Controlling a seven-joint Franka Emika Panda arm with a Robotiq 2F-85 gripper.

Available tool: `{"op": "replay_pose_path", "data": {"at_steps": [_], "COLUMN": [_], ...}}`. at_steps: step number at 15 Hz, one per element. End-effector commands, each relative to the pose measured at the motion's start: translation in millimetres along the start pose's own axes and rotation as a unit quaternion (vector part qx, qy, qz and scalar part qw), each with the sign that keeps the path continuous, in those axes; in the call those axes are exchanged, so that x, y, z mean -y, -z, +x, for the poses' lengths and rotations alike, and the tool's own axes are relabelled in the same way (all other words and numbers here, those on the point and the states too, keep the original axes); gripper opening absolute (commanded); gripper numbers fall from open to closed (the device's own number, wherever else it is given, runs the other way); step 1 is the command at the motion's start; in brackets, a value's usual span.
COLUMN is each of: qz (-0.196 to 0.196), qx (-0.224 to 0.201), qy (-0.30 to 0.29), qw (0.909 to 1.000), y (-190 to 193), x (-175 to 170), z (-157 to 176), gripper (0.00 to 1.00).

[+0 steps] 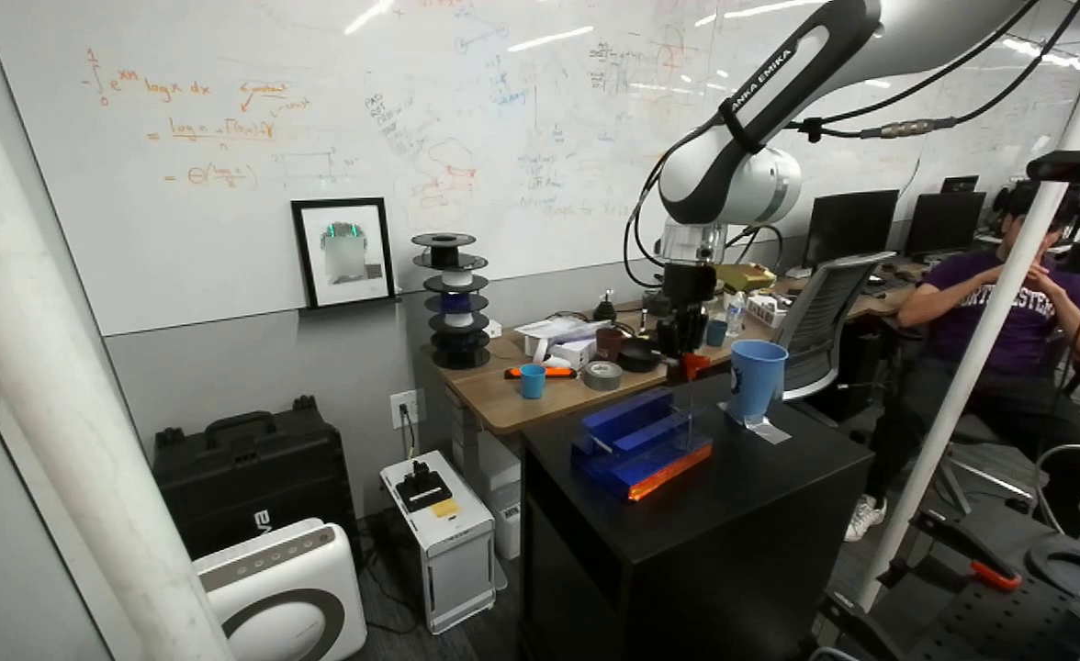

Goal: Put the orange object into the cup

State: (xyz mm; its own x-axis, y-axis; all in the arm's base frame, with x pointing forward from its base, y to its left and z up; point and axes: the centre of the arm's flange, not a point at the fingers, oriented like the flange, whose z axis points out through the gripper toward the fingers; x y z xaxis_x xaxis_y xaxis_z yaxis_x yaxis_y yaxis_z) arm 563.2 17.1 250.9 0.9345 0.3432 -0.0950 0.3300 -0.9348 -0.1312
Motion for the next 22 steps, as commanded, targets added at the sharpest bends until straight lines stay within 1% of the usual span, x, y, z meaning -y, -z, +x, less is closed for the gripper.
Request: {"op": "replay_pose_path", "data": {"at_steps": [1, 2, 4, 5, 6, 12, 16, 18, 20, 22], "qz": [-0.011, -0.017, -0.024, -0.029, -0.032, -0.051, -0.064, -0.073, -0.088, -0.108], "qx": [0.015, 0.018, 0.024, 0.026, 0.027, 0.021, 0.005, -0.004, -0.018, -0.034], "qy": [0.012, 0.016, 0.023, 0.026, 0.027, 0.035, 0.035, 0.030, 0.018, -0.001], "qw": [0.9997, 0.9996, 0.9992, 0.9989, 0.9988, 0.9978, 0.9973, 0.9969, 0.9958, 0.9936], "y": [17.7, 21.2, 29.8, 34.8, 39.8, 78.3, 118.7, 139.7, 158.6, 173.7], "x": [2.3, 3.5, 6.3, 8.3, 10.6, 24.5, 35.2, 36.7, 31.1, 16.5], "z": [4.6, 1.9, -5.5, -9.8, -13.1, -27.2, -43.4, -54.8, -66.6, -78.4], "gripper": [0.11, 0.09, 0.14, 0.13, 0.15, 0.13, 0.15, 0.14, 0.14, 0.14]}}
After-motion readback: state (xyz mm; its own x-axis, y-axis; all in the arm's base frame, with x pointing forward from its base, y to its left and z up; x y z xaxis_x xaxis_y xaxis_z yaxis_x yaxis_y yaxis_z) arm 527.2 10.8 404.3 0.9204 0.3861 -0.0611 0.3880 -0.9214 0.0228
